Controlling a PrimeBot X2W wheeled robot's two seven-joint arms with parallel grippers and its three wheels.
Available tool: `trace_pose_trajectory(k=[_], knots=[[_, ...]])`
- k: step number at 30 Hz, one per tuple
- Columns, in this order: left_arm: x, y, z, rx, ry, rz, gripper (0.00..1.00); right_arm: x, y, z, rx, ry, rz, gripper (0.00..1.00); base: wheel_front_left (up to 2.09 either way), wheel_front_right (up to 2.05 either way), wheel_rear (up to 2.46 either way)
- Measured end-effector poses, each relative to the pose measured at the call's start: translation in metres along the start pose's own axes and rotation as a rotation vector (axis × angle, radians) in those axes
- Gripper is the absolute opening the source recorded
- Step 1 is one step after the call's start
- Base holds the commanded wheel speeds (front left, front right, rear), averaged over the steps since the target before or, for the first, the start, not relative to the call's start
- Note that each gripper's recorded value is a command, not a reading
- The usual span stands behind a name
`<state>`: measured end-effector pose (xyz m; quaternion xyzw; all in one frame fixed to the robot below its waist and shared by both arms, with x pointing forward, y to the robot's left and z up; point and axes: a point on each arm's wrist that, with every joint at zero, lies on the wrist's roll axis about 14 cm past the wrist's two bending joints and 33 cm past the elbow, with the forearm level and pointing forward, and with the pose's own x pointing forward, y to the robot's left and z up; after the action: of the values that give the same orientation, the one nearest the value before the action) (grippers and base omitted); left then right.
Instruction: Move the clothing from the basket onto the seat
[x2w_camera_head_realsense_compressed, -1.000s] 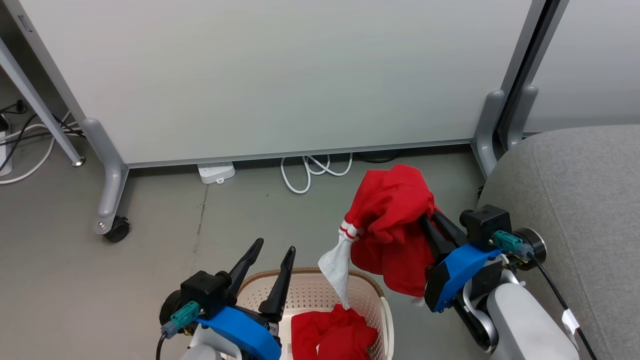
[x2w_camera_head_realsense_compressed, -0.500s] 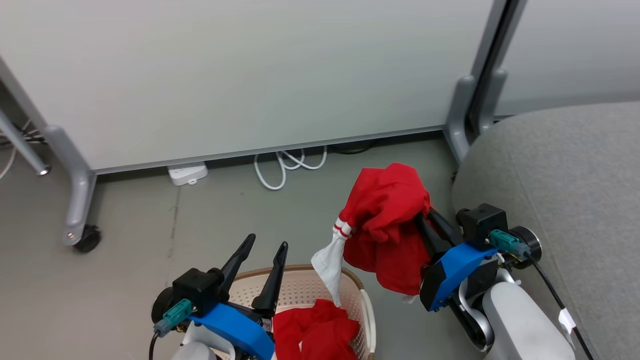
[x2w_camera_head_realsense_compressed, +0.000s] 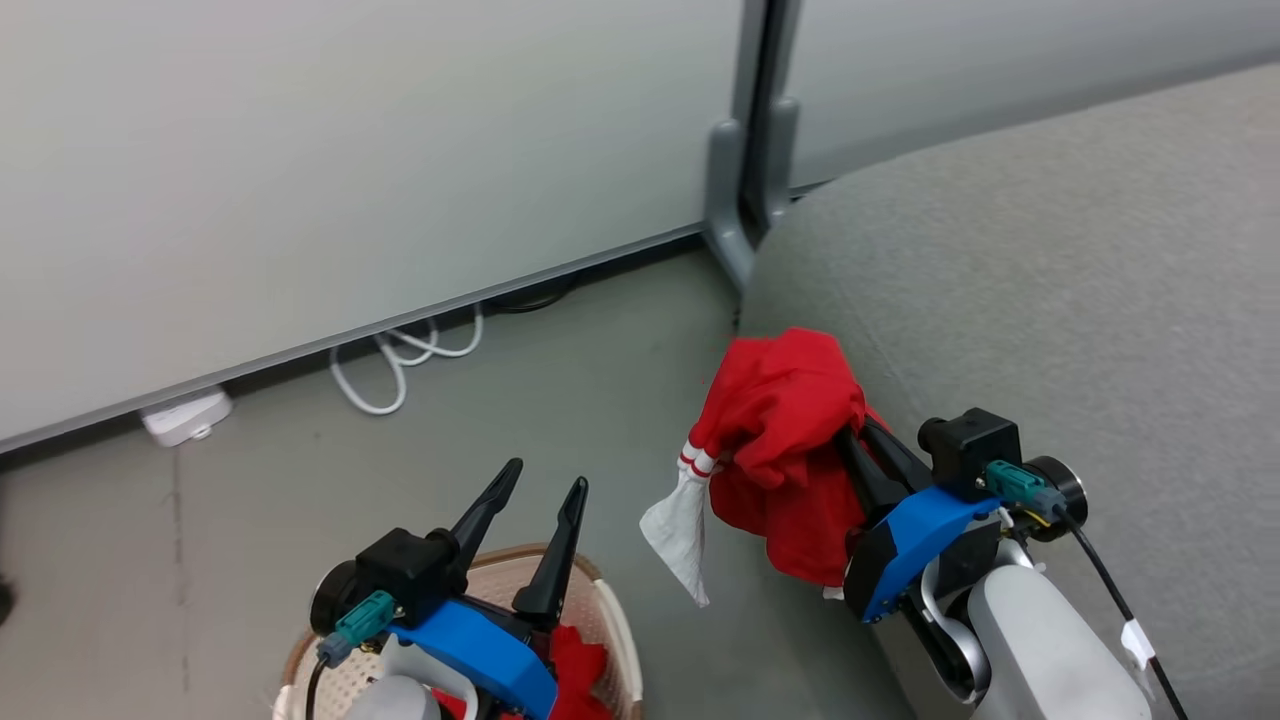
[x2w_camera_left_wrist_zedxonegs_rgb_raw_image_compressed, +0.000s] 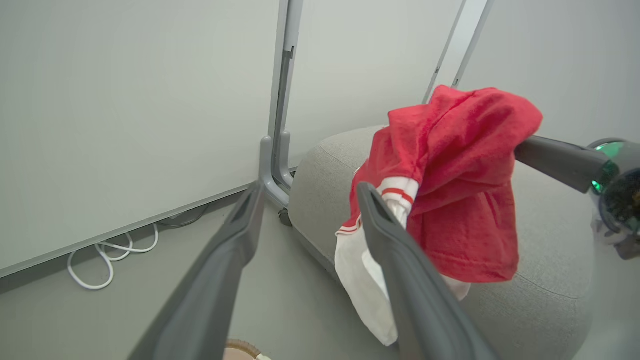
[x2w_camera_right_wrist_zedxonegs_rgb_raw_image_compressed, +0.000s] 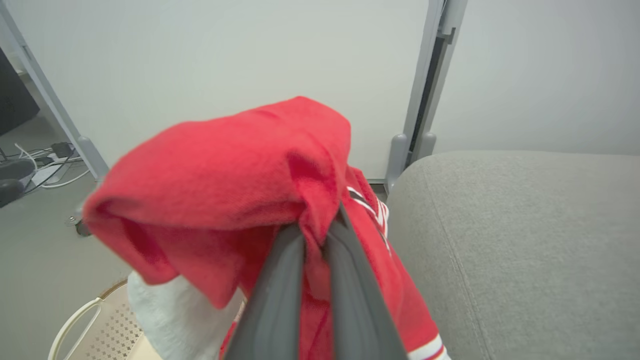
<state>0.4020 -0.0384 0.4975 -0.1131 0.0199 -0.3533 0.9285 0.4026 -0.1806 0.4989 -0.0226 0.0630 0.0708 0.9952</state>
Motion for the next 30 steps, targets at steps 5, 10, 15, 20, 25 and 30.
trace_pose_trajectory(k=[5, 10, 15, 20, 25, 30], knots=[[0.016, -0.029, -0.009, -0.012, 0.024, -0.096, 1.00, -0.019, -0.026, -0.003, 0.013, 0.002, -0.084, 0.00, 0.00, 0.00, 0.00], [0.029, -0.051, -0.016, -0.015, 0.043, -0.171, 1.00, -0.037, -0.045, -0.007, 0.024, 0.008, -0.153, 0.00, 0.00, 0.00, 0.00], [0.037, -0.061, -0.021, -0.006, 0.054, -0.215, 1.00, -0.048, -0.057, -0.011, 0.032, 0.012, -0.198, 0.00, 0.00, 0.00, 0.00], [0.038, -0.063, -0.023, -0.009, 0.060, -0.223, 1.00, -0.052, -0.058, -0.016, 0.040, 0.021, -0.208, 0.00, 0.00, 0.00, 0.00], [0.038, -0.060, -0.026, -0.010, 0.066, -0.217, 1.00, -0.050, -0.057, -0.018, 0.073, 0.028, -0.207, 0.00, 0.00, 0.00, 0.00], [0.039, -0.053, -0.033, -0.012, 0.082, -0.213, 1.00, -0.033, -0.076, 0.000, 0.053, 0.028, -0.226, 0.00, 0.00, 0.00, 0.00]])
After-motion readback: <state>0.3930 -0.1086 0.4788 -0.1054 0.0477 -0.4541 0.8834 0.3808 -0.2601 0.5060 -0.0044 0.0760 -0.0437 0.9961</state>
